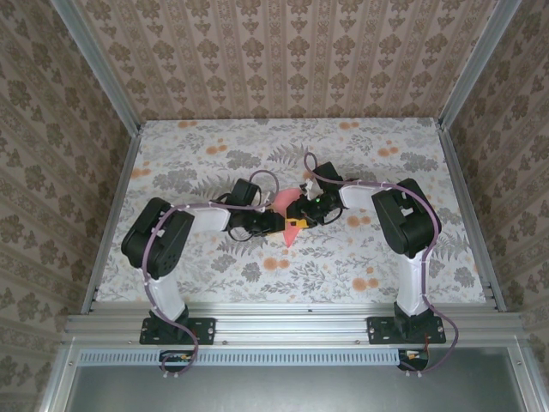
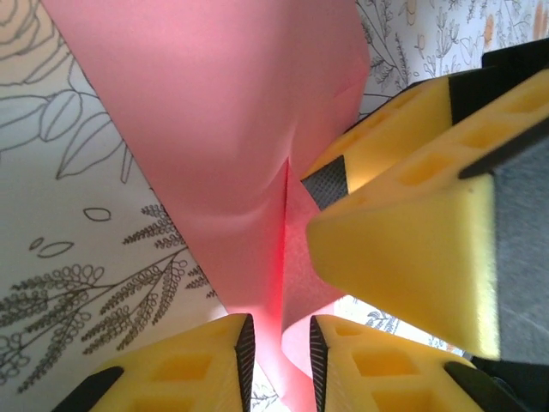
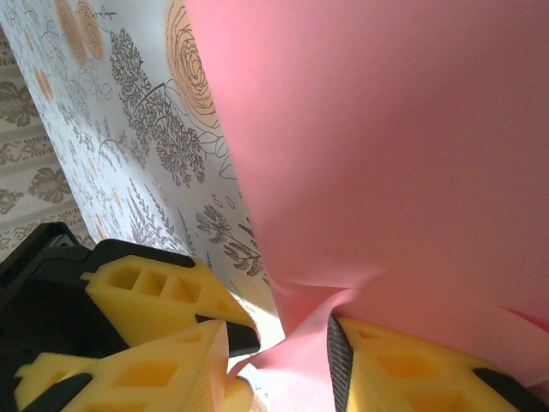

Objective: Fold a paper plane with a square sheet of paper (pick it up from the middle)
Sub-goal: Third fold the triangle at the center of the table.

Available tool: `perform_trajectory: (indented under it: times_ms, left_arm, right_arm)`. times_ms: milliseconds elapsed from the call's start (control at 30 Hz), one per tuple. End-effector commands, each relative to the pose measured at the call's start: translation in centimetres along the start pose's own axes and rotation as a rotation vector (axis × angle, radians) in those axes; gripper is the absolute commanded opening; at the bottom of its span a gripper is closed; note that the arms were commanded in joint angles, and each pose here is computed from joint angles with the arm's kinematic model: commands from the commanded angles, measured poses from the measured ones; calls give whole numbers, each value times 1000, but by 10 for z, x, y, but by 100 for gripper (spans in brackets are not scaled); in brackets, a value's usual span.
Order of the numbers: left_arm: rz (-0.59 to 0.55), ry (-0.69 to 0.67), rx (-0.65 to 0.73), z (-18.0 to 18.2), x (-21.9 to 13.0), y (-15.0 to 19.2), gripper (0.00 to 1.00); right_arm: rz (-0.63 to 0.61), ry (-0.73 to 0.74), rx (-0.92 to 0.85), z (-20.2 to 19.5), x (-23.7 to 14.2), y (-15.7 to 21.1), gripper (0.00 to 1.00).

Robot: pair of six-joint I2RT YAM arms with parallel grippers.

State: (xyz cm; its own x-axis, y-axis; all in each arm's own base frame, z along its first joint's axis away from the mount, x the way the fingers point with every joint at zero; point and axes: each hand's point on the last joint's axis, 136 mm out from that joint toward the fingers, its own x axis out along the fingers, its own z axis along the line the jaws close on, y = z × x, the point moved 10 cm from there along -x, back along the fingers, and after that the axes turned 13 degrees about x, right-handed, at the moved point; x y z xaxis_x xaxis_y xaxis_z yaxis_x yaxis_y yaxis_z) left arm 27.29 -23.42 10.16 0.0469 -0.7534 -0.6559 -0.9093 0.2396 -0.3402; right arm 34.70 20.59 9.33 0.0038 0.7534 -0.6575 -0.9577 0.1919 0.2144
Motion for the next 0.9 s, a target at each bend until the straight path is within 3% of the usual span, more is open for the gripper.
perform_trajectory:
  times_ms: [0, 867]
  left_arm:
    - [-7, 29, 19, -5, 4, -8, 26]
    - [21, -44, 22, 7, 6, -11, 6]
  right_arm:
    - [9, 81, 62, -20, 7, 7, 39]
    - [-33, 37, 29, 0, -14, 9, 41]
